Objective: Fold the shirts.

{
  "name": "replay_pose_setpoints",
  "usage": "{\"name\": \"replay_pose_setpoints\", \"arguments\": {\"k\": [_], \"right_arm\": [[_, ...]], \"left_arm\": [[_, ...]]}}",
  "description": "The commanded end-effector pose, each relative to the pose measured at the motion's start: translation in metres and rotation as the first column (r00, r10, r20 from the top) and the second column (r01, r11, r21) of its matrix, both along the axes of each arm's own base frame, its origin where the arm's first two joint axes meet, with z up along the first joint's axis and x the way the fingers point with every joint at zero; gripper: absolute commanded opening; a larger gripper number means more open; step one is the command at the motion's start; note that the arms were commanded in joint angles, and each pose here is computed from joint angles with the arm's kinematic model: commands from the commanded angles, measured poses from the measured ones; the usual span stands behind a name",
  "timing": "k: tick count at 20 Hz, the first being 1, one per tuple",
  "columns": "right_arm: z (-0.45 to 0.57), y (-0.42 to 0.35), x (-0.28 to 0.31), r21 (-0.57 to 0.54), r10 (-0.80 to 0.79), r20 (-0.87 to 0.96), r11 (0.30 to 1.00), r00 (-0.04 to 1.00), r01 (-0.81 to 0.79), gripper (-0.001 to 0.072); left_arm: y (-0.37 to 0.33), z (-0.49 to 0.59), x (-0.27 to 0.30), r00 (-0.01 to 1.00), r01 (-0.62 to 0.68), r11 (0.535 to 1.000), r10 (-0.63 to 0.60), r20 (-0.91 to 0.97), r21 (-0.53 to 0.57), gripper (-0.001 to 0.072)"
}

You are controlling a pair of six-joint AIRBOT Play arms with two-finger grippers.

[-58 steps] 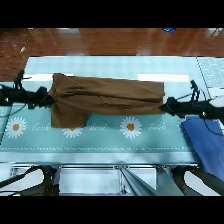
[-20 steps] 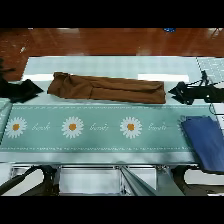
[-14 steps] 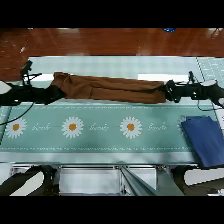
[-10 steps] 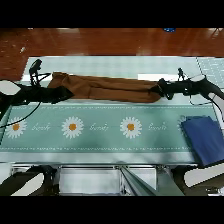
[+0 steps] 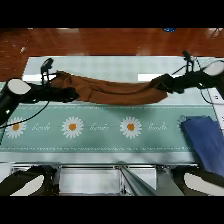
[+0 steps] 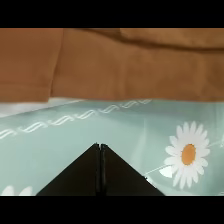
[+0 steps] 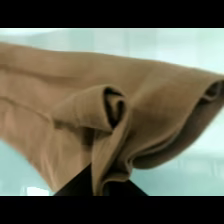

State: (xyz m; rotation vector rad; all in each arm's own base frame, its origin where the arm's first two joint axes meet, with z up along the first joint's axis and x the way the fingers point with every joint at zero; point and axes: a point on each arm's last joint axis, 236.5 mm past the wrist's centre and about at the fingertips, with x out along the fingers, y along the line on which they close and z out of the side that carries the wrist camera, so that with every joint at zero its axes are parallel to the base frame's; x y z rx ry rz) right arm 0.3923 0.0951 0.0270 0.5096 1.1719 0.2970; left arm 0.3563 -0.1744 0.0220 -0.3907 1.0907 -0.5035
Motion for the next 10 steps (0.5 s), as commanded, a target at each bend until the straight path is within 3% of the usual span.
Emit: {"name": "replay_pose_setpoints", "arguments": {"k": [1,4,10], "right_arm": [[0.035,0.002,-0.071,-0.051,-0.004,0.078,0.999,0.997,0.008,0.0023],[0.062,0.009,-0.118,-0.001,-0.051,0.142,0.999,0.989,0.052,0.0023],[0.1,0.013,-0.148,0.049,-0.087,0.243,0.996,0.966,0.078,0.0023]], "left_arm": [[-0.057,-0.003,0.004,0.991,0.131,0.991,-0.131,-0.001,0.0,0.0024],[-0.134,-0.024,0.003,0.955,0.291,0.957,-0.291,-0.057,-0.006,0.0024],[-0.267,-0.075,-0.086,0.786,0.579,0.812,-0.58,-0.213,-0.071,0.0024]]}}
